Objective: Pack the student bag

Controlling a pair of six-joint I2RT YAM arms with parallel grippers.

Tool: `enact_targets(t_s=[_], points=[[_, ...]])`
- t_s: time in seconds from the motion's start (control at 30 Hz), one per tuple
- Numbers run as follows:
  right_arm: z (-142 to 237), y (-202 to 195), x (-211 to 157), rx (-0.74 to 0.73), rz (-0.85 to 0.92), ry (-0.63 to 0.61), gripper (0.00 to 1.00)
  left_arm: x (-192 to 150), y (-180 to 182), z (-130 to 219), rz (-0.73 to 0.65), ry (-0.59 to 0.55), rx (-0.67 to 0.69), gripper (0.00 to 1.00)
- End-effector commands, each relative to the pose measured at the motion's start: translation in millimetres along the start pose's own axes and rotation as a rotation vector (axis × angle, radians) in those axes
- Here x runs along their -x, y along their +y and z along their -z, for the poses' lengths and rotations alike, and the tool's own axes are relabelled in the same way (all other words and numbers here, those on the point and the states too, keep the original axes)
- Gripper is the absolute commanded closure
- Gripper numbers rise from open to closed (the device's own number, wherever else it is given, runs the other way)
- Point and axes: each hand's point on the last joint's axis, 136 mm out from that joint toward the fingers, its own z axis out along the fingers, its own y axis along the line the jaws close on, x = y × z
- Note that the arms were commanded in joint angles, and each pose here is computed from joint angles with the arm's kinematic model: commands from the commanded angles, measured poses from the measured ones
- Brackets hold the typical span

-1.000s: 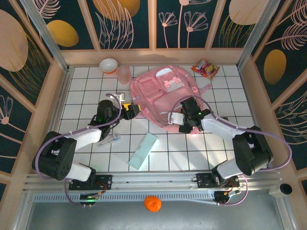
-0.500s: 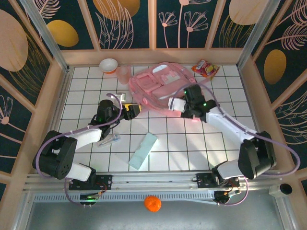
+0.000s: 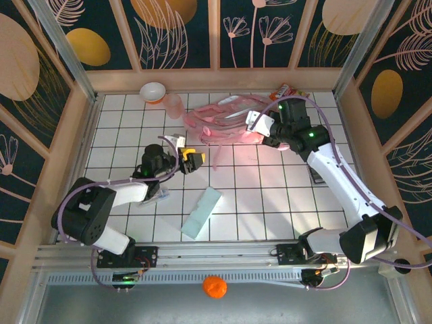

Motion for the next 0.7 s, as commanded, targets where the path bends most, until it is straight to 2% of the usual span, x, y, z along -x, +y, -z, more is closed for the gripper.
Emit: enact_targets(t_s=[0.0, 0.37, 0.53, 0.67], points=[[31.5, -28.6, 41.4, -0.102, -0.026, -0.162, 1.00, 8.7, -10.7, -7.8, -0.017, -0.078, -0.040, 0.36], [26.0, -25.4, 42.8, -0.092, -0.015, -0.147, 1.00, 9.4, 20.0, -37.4, 0.014, -0.173, 0.054, 0.43], [27.1, -26.6, 45.5, -0.092, -0.017, -0.153, 1.00, 11.1, 24.8, -53.3, -0.004, -0.169, 0.044, 0.43], [27.9, -25.8, 46.7, -0.089, -0.019, -0.158, 1.00, 13.8, 26.4, -60.7, -0.031, -0.180, 0.034, 0.48]])
